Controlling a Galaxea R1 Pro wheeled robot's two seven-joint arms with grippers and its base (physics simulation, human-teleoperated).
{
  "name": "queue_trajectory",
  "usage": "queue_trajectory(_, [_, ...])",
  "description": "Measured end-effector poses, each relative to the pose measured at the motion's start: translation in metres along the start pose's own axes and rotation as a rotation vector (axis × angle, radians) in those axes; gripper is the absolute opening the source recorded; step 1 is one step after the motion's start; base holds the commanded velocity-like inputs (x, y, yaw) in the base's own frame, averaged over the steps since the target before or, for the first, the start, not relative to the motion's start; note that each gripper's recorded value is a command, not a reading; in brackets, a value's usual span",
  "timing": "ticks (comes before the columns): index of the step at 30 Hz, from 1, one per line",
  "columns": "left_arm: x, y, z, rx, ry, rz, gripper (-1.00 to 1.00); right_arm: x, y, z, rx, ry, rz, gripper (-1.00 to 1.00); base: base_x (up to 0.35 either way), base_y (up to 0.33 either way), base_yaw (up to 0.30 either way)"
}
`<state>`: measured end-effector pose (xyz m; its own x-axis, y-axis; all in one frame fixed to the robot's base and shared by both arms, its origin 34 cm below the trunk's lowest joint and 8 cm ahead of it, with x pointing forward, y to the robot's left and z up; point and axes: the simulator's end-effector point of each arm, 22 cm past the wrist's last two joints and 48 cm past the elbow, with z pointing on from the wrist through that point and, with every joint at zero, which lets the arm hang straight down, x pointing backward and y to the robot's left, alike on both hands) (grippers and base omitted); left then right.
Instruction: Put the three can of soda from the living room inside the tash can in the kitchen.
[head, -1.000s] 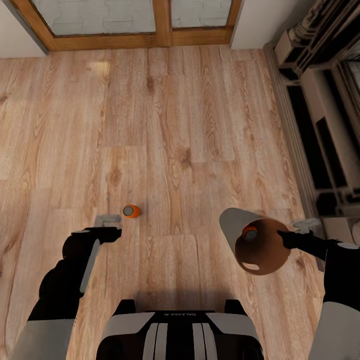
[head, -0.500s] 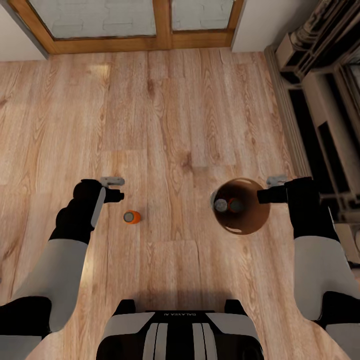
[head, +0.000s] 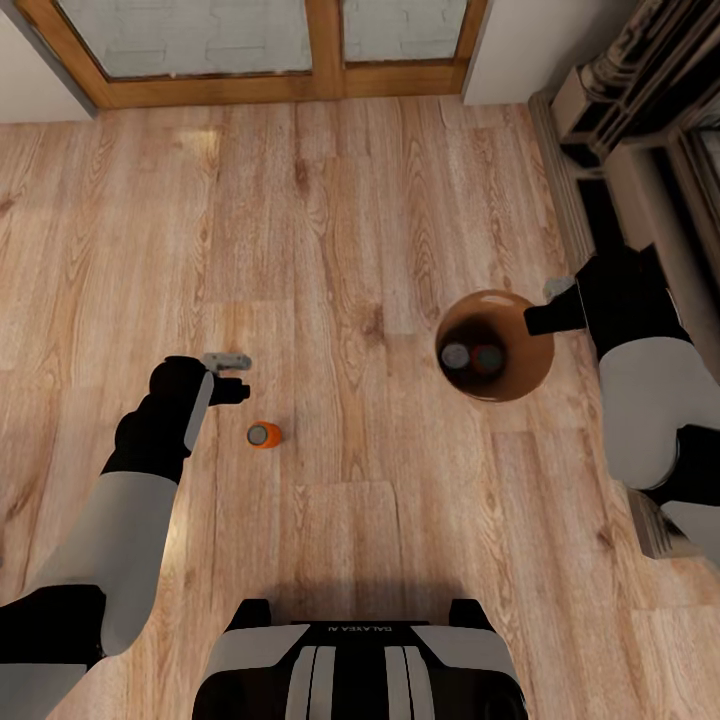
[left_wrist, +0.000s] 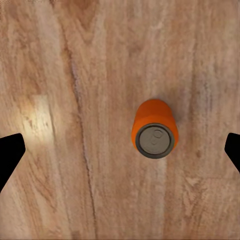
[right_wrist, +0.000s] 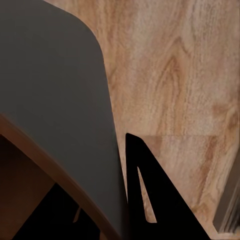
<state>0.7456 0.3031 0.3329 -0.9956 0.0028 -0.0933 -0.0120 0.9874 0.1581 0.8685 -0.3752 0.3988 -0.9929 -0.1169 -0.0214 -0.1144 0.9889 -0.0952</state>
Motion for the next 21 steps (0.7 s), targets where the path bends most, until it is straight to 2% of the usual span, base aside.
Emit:
queue_trajectory(2, [-0.001, 0.0, 0.0, 0.0, -0.002, -0.001, 1.0, -0.007, 0.002, -0.004, -0.011, -0.01, 0.004, -1.0, 0.024, 0.0, 0.0])
queue_trajectory(6, [-0.002, 0.0, -0.001, 0.001, -0.005, -0.001, 1.0, -0.009, -0.006, -0.006, 0.024, -0.009, -0.019, -1.0, 0.029, 0.0, 0.0])
queue_trajectory(12, [-0.01, 0.001, -0.006, 0.009, -0.029, -0.01, 1.0, -0.013, 0.007, -0.007, -0.015, -0.014, -0.011, -1.0, 0.005, 0.0, 0.0])
queue_trajectory(15, [-0.009, 0.001, -0.001, 0.005, -0.029, -0.009, 1.0, -0.013, 0.011, -0.001, -0.013, -0.015, -0.027, -1.0, 0.0, 0.0, 0.0])
queue_trajectory(19, [-0.005, 0.001, 0.008, 0.0, -0.023, -0.009, 1.0, -0.013, 0.026, 0.006, -0.064, -0.019, -0.016, -1.0, 0.0, 0.0, 0.0])
queue_trajectory(21, [-0.004, 0.001, 0.012, -0.001, -0.023, -0.009, 1.0, -0.013, 0.028, 0.009, -0.068, -0.019, -0.018, -1.0, 0.0, 0.0, 0.0])
